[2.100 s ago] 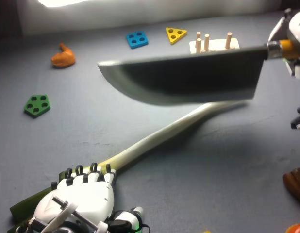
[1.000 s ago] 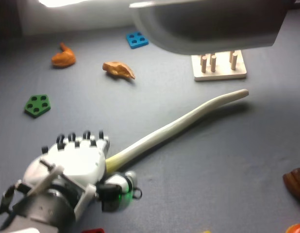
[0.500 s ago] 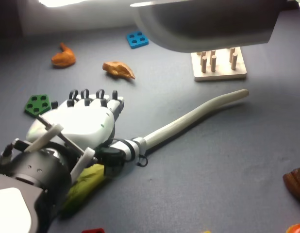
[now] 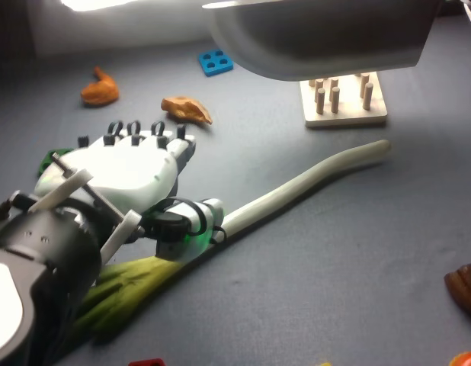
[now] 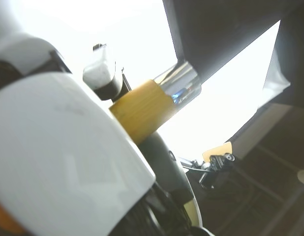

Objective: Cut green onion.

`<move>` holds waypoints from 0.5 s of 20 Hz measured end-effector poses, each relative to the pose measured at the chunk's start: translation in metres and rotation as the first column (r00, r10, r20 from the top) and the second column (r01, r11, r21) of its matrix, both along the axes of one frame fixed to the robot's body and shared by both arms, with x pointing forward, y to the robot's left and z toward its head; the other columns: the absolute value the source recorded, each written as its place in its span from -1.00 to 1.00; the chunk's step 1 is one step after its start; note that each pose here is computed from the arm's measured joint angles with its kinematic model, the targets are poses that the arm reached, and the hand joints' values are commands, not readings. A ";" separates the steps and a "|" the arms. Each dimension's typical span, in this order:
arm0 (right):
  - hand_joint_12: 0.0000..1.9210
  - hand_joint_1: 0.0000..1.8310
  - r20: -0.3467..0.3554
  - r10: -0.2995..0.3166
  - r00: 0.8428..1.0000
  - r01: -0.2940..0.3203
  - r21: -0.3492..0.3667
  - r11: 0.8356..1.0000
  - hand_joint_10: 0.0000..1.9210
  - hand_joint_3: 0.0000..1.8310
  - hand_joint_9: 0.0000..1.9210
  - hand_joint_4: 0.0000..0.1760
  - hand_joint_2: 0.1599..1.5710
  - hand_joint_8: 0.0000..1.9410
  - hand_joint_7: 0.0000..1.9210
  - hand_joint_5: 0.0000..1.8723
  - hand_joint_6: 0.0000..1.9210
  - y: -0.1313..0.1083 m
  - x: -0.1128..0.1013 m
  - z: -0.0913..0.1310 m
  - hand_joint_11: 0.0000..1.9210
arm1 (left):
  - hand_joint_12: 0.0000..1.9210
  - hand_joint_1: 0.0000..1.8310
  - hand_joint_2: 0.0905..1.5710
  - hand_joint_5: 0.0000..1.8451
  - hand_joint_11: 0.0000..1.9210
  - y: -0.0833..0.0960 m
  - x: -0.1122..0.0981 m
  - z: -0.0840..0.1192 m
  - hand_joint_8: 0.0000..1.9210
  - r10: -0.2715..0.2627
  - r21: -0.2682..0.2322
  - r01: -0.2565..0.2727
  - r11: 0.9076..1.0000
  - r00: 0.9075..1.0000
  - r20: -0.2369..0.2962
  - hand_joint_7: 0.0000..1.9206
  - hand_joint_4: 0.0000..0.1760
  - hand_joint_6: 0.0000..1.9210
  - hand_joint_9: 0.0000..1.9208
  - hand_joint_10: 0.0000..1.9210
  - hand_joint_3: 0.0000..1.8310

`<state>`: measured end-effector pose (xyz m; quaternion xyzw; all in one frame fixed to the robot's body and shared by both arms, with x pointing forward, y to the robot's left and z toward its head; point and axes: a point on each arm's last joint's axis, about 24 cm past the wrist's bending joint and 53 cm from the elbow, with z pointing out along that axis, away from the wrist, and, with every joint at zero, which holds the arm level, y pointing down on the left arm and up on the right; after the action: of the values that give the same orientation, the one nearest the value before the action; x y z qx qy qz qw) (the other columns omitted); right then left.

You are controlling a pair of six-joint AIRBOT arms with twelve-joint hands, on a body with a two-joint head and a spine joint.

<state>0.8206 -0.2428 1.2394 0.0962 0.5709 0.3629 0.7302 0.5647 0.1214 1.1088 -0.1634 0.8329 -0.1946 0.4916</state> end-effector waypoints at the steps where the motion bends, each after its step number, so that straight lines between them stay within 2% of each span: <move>1: 1.00 0.75 0.000 -0.001 1.000 0.001 -0.003 1.000 1.00 -0.20 0.70 1.00 -0.09 1.00 0.61 0.39 1.00 0.000 0.001 0.000 0.74 | -0.97 -0.94 0.86 -0.93 -1.00 -0.003 0.001 0.002 -1.00 -0.014 0.005 0.014 1.000 1.000 0.006 -0.98 -1.00 -1.00 -0.98 -1.00 -1.00; 3: 1.00 0.75 -0.002 0.000 1.000 0.000 0.011 1.000 1.00 -0.20 0.70 1.00 -0.08 1.00 0.61 0.38 1.00 -0.001 0.002 -0.001 0.75 | -1.00 -0.96 0.86 -0.95 -1.00 -0.009 0.002 0.005 -1.00 -0.041 0.003 0.041 0.999 0.999 0.013 -0.99 -1.00 -1.00 -0.99 -1.00 -1.00; 10: 1.00 0.73 -0.004 0.008 1.000 -0.008 0.008 1.000 1.00 -0.20 0.70 1.00 -0.08 1.00 0.62 0.41 1.00 0.006 0.004 -0.005 0.73 | -0.99 -0.91 0.85 -0.94 -0.99 -0.006 0.003 0.007 -1.00 -0.038 -0.001 0.038 0.999 0.999 0.011 -0.98 -1.00 -0.99 -0.99 -1.00 -1.00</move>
<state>0.8248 -0.2364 1.2346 0.0975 0.5712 0.3680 0.7271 0.5679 0.1152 1.1158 -0.1470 0.8329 -0.2053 0.4924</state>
